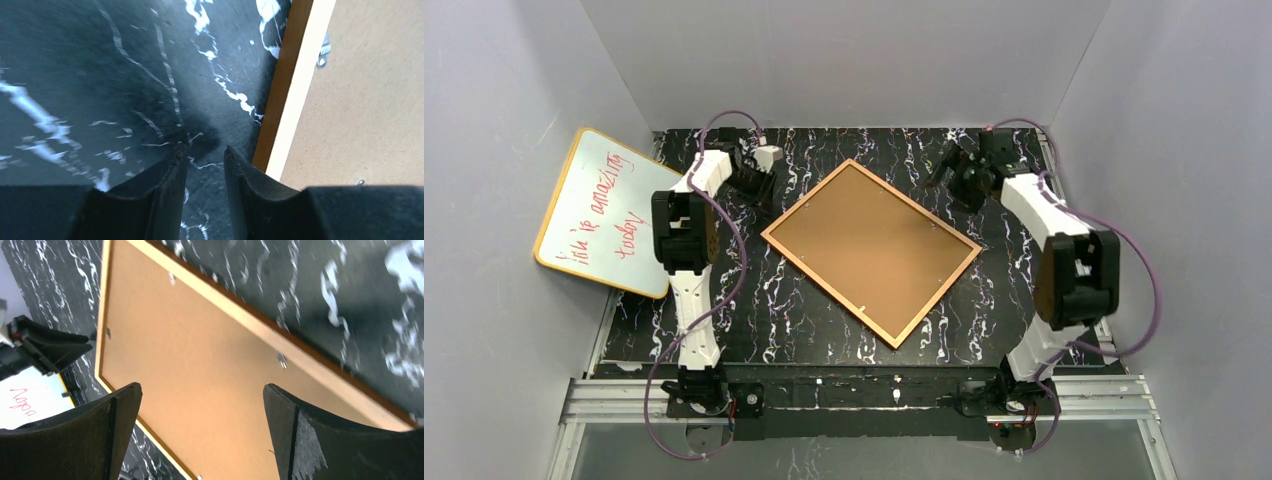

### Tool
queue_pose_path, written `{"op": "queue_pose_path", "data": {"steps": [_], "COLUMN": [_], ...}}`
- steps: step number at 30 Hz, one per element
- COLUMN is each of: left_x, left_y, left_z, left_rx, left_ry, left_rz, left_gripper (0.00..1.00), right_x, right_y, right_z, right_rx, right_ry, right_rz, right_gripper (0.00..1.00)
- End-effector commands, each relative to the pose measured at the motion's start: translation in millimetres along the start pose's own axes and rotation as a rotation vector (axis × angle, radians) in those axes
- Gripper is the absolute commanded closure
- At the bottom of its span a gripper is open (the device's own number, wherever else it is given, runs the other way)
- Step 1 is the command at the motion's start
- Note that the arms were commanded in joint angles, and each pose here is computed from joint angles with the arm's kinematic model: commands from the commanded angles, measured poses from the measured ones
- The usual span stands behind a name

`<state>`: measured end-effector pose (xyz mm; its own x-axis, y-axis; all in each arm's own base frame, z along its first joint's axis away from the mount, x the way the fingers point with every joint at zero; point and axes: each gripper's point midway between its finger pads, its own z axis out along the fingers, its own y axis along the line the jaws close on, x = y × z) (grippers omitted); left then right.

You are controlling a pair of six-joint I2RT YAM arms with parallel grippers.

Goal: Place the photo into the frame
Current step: Adjust the photo frame at the center of the board.

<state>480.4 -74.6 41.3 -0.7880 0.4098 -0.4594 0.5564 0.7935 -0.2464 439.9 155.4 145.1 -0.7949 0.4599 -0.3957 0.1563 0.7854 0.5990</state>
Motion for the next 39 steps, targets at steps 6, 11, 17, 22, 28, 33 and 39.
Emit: {"op": "queue_pose_path", "data": {"steps": [6,11,17,22,28,33,39], "left_x": [23.8,48.3,92.9,122.6,149.3,157.5,107.8], "left_y": [-30.1,-55.3,-92.1,-120.1,-142.6,-154.1,-131.0], "left_z": [14.1,8.5,1.2,-9.9,-27.4,-44.4,-62.7], "left_rx": [0.091,0.169,0.266,0.36,0.462,0.508,0.449], "left_ry": [0.035,0.069,0.151,0.21,0.275,0.298,0.186], "left_rz": [0.02,0.033,0.067,0.105,0.128,0.149,0.129], "left_gripper": [0.7,0.71,0.71,0.71,0.72,0.72,0.7], "right_x": [101.7,141.5,142.3,144.5,129.7,107.8,68.2], "right_y": [-60.5,-82.2,-85.8,-84.7,-82.1,-70.4,-42.1], "right_z": [-66.1,-76.9,-83.0,-74.3,-69.7,-72.9,-75.5], "right_rx": [0.096,0.131,0.144,0.131,0.12,0.102,0.046], "right_ry": [0.125,0.188,0.168,0.226,0.202,0.154,0.066], "right_rz": [0.108,0.147,0.135,0.196,0.208,0.191,0.171], "right_gripper": [0.0,0.0,0.0,0.0,0.0,0.0,0.0]}}
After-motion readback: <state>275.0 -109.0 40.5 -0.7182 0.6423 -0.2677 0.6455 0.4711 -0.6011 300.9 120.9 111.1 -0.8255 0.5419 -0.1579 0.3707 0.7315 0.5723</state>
